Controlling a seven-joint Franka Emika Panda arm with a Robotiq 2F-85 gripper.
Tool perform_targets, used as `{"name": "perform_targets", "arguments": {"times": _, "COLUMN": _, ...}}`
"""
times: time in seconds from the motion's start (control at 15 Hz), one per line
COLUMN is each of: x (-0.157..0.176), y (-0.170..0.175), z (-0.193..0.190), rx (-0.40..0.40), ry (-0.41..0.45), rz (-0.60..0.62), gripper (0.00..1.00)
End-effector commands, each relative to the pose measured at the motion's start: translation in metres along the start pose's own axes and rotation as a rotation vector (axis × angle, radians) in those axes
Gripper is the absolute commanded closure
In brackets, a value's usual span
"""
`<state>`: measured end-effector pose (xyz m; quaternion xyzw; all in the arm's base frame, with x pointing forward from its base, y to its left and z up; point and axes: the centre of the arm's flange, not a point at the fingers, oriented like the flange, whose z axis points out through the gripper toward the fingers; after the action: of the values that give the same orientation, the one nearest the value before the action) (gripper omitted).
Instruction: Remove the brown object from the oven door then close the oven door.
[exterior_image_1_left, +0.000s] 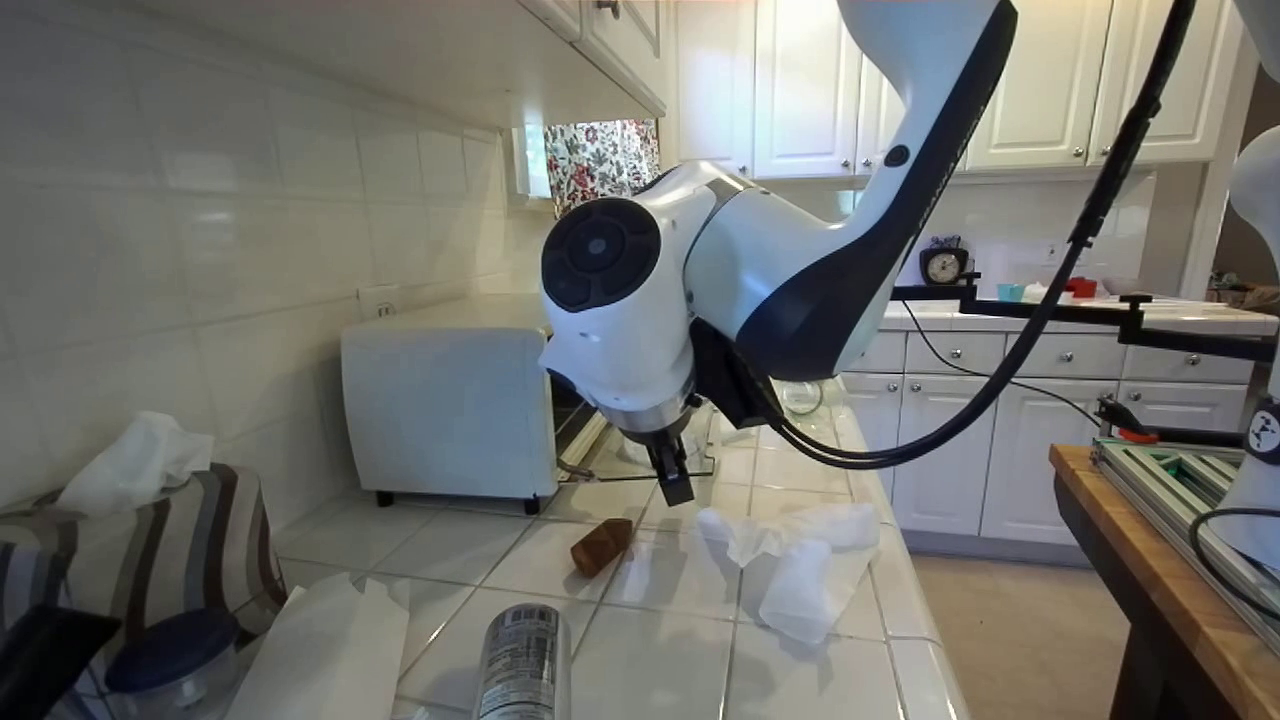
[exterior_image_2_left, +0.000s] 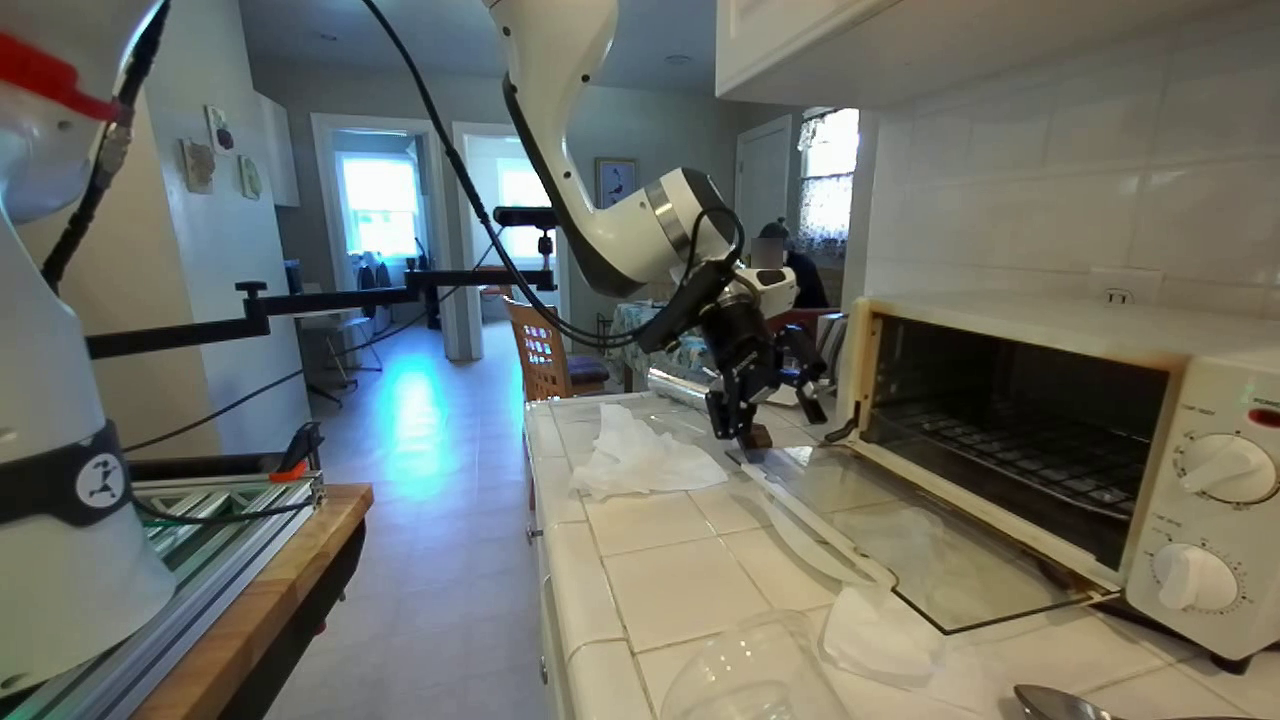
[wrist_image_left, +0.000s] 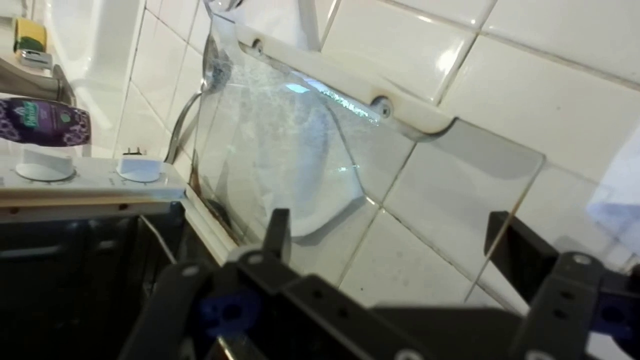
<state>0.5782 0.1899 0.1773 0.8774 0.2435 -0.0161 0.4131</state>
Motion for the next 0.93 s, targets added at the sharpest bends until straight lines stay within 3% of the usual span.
{"name": "perform_targets", "arguments": {"times": 0.0, "x": -0.015, "y": 0.009, "z": 0.0, "rx": -0.005, "ry": -0.017, "rz": 0.008, "gripper": 0.0}}
{"name": "perform_targets", "arguments": {"times": 0.87, "x": -0.032, "y": 0.027, "z": 0.001, "rx": -0.03, "ry": -0.047, "rz": 0.042, "gripper": 0.0}}
